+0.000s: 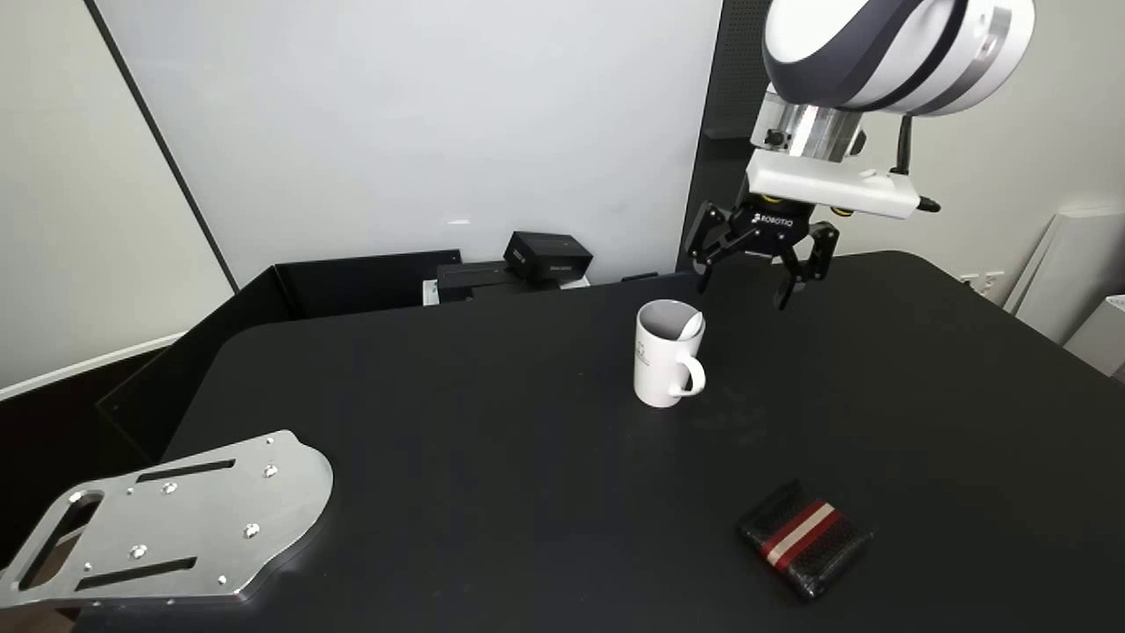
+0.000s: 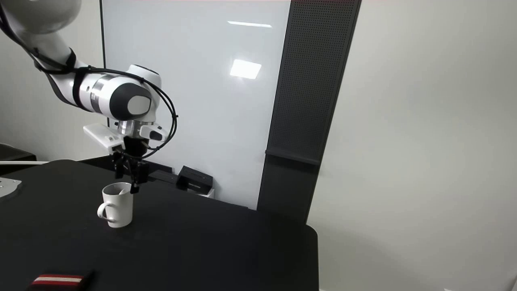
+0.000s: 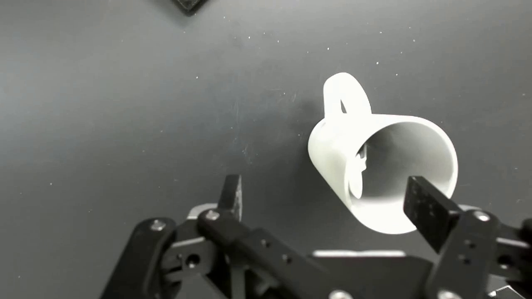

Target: Remove the spoon from the mug, place the spoon back in the mug, remove the spoon from the mug

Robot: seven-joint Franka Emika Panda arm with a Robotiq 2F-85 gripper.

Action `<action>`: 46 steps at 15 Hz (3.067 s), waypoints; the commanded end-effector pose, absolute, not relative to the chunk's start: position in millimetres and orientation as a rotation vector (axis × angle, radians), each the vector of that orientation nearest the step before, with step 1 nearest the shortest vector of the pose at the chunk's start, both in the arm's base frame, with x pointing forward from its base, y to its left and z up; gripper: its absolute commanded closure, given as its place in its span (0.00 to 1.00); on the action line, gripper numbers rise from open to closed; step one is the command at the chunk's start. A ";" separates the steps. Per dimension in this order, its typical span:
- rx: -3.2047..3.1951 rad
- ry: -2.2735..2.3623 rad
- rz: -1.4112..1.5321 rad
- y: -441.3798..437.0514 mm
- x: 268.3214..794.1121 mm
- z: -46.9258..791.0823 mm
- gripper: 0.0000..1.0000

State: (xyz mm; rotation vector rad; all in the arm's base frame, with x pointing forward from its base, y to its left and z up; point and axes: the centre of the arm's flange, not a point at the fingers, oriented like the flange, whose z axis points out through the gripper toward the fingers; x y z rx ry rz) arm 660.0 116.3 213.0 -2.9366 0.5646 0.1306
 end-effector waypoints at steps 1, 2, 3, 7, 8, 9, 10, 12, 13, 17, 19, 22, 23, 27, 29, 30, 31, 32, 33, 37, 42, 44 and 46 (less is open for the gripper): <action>-2.928 0.561 0.094 121.3 660.6 205.1 0.00; -2.928 0.558 0.082 123.0 661.0 202.6 0.00; -2.929 0.553 0.068 125.2 661.2 200.4 0.00; -2.932 0.532 0.032 134.0 662.9 195.4 0.00; -2.931 0.525 0.024 136.2 662.9 195.2 0.25; -2.934 0.519 0.016 138.1 662.7 194.7 0.25; -2.938 0.512 0.011 140.0 662.4 193.7 0.32; -2.942 0.504 0.006 143.0 661.8 192.7 0.47; -2.941 0.501 0.003 144.1 661.8 192.9 0.53; -2.942 0.491 -0.010 146.6 661.7 194.7 0.81; -2.946 0.481 -0.009 146.7 662.3 195.6 0.95; -2.942 0.486 -0.009 144.4 666.3 202.0 1.00; -2.943 0.491 -0.010 143.8 667.9 204.6 1.00; -2.943 0.502 -0.024 142.3 677.0 220.2 1.00; -2.940 0.505 -0.031 143.4 681.6 230.1 1.00; -2.939 0.504 -0.031 144.5 683.9 235.8 1.00; -2.939 0.503 -0.034 145.5 685.9 241.3 1.00; -2.940 0.504 -0.036 146.9 688.0 248.7 1.00; -2.944 0.514 -0.034 148.6 690.5 257.2 1.00; -2.972 0.517 -0.031 153.9 696.5 296.1 1.00; -3.020 0.525 -0.012 149.5 689.8 344.5 1.00; -3.031 0.514 -0.002 147.8 680.7 362.0 1.00; -3.031 0.499 0.019 146.1 669.2 377.7 1.00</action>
